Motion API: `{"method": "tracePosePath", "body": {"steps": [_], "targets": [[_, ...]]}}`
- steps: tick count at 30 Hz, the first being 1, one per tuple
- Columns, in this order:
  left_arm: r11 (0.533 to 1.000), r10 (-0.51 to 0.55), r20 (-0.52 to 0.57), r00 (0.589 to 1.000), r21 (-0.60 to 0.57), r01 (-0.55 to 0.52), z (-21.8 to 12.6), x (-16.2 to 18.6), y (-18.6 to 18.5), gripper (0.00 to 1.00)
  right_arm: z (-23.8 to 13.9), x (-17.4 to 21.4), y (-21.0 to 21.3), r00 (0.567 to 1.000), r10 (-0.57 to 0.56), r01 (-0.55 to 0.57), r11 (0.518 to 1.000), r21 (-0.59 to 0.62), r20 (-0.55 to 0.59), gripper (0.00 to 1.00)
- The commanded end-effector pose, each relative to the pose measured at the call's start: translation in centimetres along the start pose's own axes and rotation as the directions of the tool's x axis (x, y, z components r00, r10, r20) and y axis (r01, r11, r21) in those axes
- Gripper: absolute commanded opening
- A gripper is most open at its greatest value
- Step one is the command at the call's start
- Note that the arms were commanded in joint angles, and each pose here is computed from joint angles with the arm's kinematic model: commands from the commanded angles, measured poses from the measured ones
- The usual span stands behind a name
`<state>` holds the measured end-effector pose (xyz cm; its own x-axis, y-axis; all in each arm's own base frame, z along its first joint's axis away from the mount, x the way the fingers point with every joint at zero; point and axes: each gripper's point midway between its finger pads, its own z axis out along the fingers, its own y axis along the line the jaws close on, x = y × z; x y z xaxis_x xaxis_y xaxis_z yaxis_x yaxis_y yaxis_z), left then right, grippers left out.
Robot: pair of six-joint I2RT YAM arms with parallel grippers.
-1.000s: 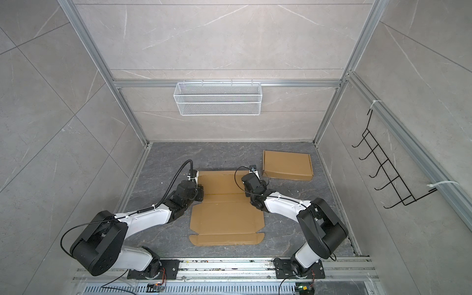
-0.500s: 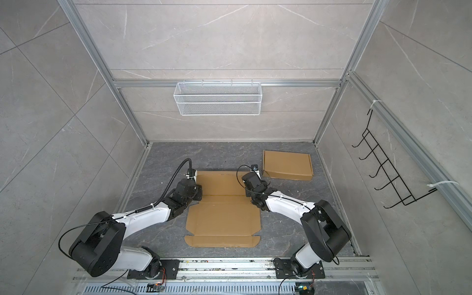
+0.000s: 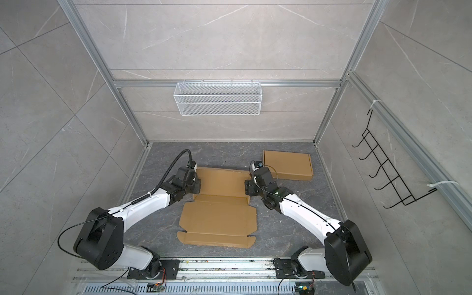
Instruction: Fold the paper box
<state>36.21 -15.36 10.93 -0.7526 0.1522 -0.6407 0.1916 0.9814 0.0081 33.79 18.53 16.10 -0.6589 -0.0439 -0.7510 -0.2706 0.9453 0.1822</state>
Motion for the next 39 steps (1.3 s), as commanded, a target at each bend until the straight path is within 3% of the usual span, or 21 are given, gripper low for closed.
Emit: {"method": "tracePosePath", "body": {"steps": [1,5,9,15,17,23,29,39], "targets": [[0.994,0.091,-0.241,0.966,0.081,-0.074,-0.7,3.4,-0.9,0.00,-1.6,-0.1,0.3,1.000,-0.005,0.003,0.996,-0.085,-0.021,0.77],[0.985,0.164,-0.383,0.909,0.122,-0.126,-1.5,4.6,-1.1,0.00,-2.7,-2.1,-0.8,1.000,0.015,-0.014,0.995,-0.100,0.010,0.77],[0.971,0.230,-0.517,0.824,0.172,-0.163,-2.6,5.7,-1.4,0.00,-2.5,-3.1,-0.9,1.000,0.025,-0.022,0.993,-0.118,0.017,0.76],[0.959,0.282,-0.637,0.717,0.154,-0.240,-2.0,6.2,-0.3,0.02,-0.9,-2.4,0.0,0.999,0.040,-0.044,0.984,-0.174,-0.024,0.74],[0.956,0.287,-0.656,0.698,0.150,-0.251,-1.5,5.9,-0.3,0.05,-0.6,-2.0,0.1,0.999,0.033,-0.040,0.982,-0.184,-0.041,0.73],[0.959,0.265,-0.690,0.674,0.112,-0.262,0.3,4.4,-0.2,0.12,-0.2,-0.8,1.0,0.996,0.003,-0.025,0.970,-0.240,-0.092,0.72],[0.960,0.254,-0.709,0.658,0.102,-0.260,2.0,3.7,-0.5,0.28,1.3,0.7,2.4,0.982,-0.047,-0.011,0.952,-0.307,-0.184,0.71],[0.964,0.247,-0.588,0.770,0.066,-0.259,1.5,-1.9,-1.0,0.58,5.2,2.6,4.1,0.926,-0.166,0.051,0.945,-0.322,-0.339,0.72]]}}
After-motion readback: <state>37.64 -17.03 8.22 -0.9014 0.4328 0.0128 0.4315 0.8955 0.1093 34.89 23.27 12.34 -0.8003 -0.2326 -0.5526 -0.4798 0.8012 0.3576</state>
